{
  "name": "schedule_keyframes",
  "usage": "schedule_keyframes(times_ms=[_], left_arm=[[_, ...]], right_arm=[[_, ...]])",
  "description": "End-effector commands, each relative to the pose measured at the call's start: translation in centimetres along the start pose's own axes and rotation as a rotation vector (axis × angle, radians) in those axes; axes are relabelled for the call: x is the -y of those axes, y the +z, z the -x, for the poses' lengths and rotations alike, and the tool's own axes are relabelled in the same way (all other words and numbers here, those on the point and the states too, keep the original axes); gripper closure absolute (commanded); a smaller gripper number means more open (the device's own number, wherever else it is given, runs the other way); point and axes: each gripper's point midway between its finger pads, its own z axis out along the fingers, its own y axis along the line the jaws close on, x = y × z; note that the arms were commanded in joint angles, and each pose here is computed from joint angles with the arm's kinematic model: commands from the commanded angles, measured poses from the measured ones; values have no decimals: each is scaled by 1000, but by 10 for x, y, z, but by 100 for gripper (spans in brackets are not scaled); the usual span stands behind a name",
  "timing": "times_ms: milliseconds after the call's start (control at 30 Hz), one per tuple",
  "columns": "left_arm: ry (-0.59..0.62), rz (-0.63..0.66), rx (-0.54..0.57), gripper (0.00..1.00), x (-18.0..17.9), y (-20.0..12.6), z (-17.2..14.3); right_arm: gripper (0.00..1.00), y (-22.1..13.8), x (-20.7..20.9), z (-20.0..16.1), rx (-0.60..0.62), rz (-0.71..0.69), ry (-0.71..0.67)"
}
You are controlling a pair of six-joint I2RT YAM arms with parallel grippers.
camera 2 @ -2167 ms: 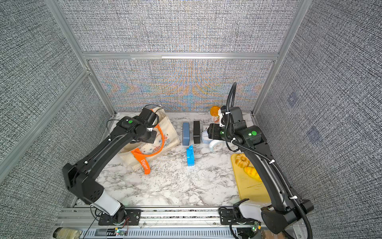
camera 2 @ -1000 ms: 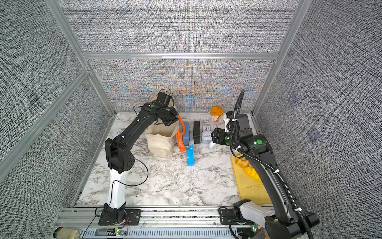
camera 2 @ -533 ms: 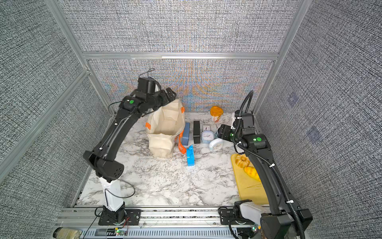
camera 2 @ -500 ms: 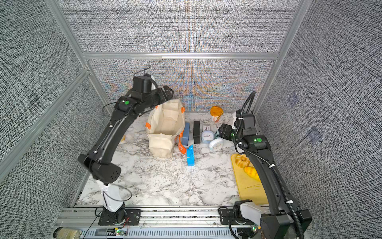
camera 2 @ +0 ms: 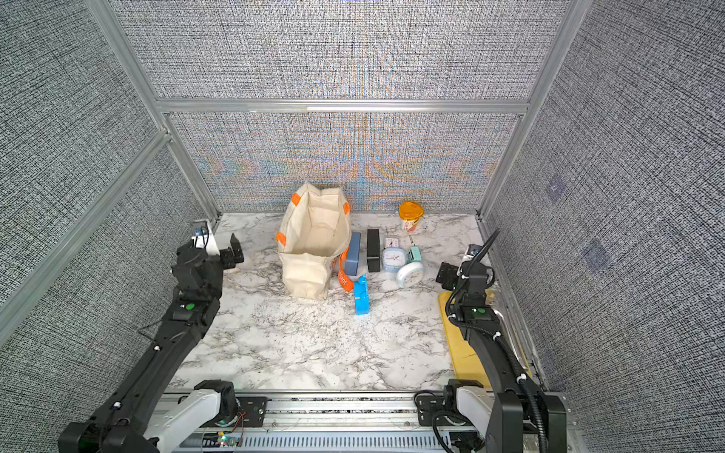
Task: Take the alarm clock out of the canvas bag
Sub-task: Adjust the canvas bag at the center of the board, then reset both arms
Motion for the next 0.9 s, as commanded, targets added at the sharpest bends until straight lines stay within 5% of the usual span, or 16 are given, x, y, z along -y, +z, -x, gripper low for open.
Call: schedule_keyframes(times_ms=[0, 200, 567, 867], left_arm=[[-3, 52, 124, 0, -19, -4, -9], [-65, 71, 90, 1, -28, -7, -78], [-154, -112, -18, 1, 12, 13, -126], [-22, -360, 53, 1, 60, 21, -136]], right_arm=[[8, 3, 8, 10, 144, -29, -10], [8, 23, 3, -19, 134, 1, 17], [8, 49, -19, -33, 129, 101, -55], [7, 56, -26, -50, 134, 120, -84]])
